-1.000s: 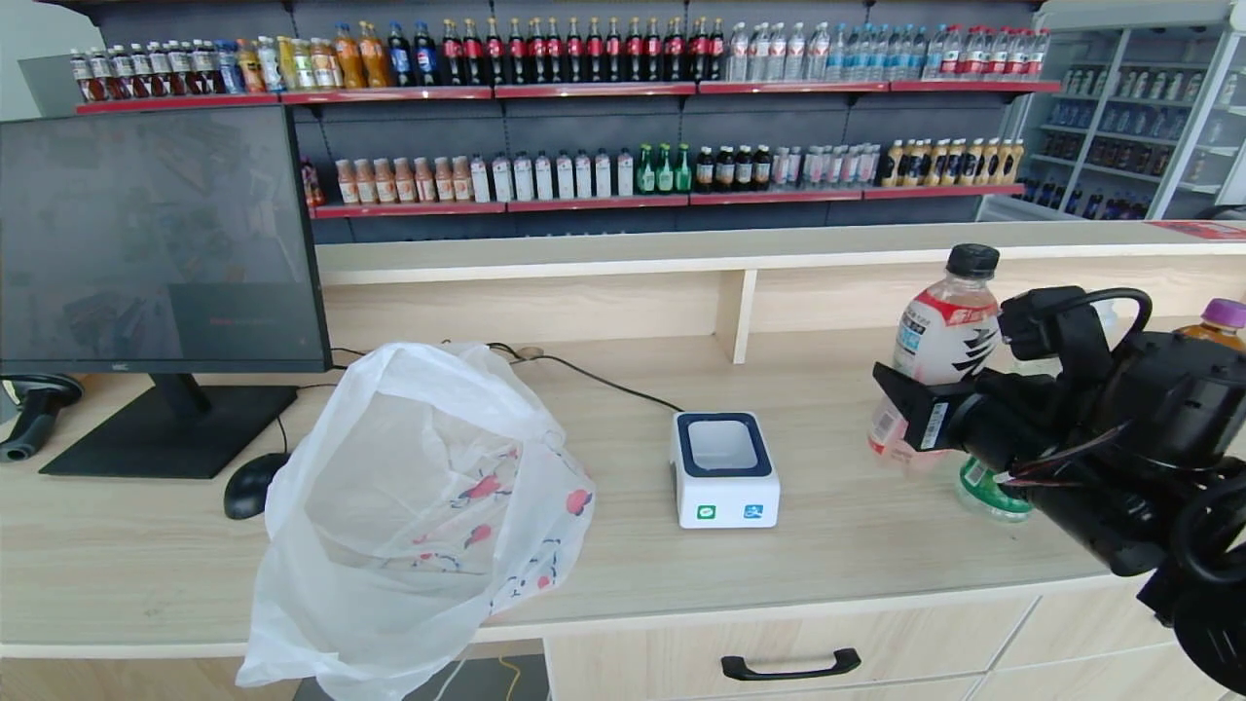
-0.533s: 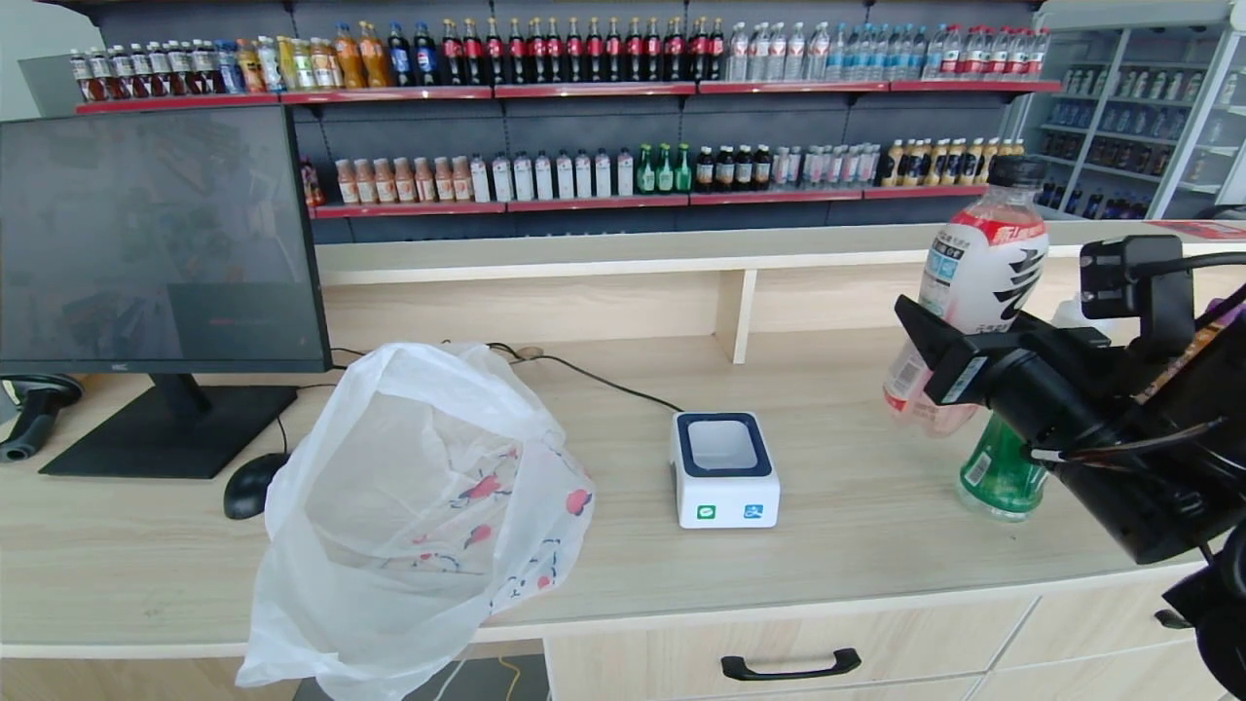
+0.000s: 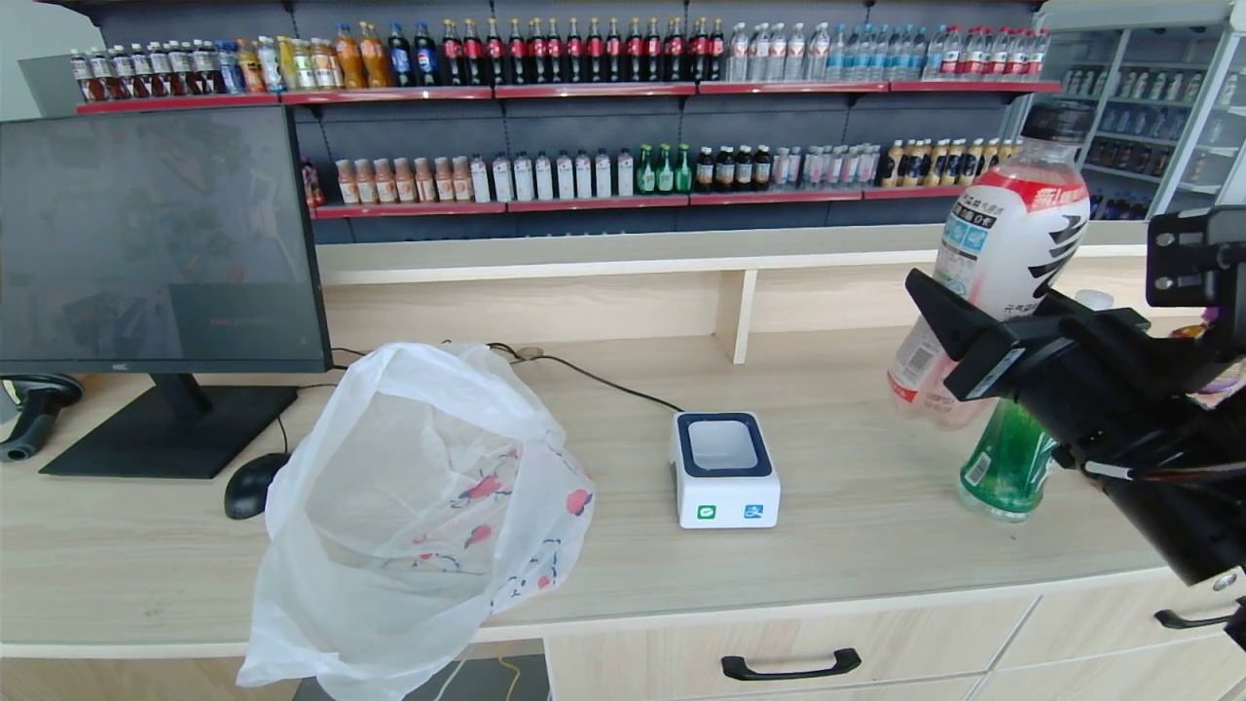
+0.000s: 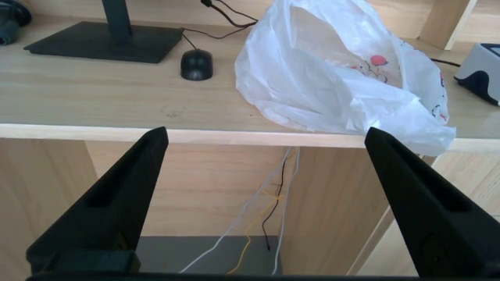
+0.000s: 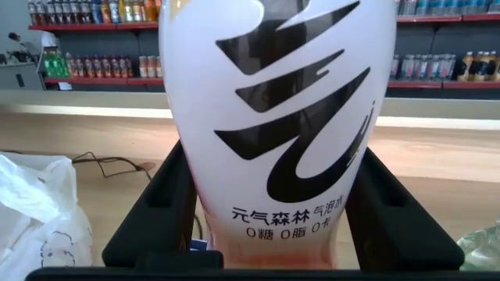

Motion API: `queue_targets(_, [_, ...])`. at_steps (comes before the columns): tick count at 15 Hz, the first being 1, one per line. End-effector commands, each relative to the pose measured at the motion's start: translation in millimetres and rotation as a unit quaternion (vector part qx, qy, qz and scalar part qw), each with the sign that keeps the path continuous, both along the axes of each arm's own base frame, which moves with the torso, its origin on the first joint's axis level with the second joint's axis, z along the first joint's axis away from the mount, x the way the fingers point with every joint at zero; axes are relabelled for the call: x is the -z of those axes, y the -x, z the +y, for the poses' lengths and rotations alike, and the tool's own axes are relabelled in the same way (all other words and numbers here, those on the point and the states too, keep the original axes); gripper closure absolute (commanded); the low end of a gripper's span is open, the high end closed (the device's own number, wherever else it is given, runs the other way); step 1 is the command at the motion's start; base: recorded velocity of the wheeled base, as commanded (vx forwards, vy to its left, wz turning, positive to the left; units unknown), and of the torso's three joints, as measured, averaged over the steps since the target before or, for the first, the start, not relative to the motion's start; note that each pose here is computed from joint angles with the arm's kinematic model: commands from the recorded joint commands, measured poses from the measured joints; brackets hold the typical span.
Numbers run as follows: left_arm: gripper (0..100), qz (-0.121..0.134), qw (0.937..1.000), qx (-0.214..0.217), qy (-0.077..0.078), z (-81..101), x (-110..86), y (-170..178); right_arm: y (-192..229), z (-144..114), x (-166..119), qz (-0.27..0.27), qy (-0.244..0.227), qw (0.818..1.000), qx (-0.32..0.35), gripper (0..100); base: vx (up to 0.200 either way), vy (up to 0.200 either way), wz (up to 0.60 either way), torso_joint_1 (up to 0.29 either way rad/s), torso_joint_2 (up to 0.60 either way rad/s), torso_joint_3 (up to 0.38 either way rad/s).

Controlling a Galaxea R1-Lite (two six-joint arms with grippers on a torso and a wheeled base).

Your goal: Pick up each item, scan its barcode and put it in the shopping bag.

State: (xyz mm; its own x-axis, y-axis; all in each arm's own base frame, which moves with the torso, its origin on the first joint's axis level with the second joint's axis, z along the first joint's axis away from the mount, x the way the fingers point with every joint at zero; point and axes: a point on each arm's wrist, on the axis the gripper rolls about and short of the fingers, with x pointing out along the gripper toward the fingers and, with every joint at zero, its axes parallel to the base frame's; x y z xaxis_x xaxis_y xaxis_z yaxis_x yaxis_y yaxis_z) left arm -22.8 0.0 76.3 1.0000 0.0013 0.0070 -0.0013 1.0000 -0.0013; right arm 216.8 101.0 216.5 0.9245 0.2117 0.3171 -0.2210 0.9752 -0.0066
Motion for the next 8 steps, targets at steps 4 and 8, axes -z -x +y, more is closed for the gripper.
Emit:
queue_targets(4, [0,0.000,1.0000,0.000,0.001,0.0,0.0,0.0,45.0,-4.8,-6.5,-0.023,0.002,0.999,-0.035,100,0.000,0.000,0.00,0.000,0.00,0.000])
queue_targets(8, [0,0.000,1.0000,0.000,0.001,0.0,0.0,0.0,80.1,-10.1,8.3,-0.012,0.015,0.997,-0.073,100,0.000,0.000,0.00,0.000,0.00,0.000])
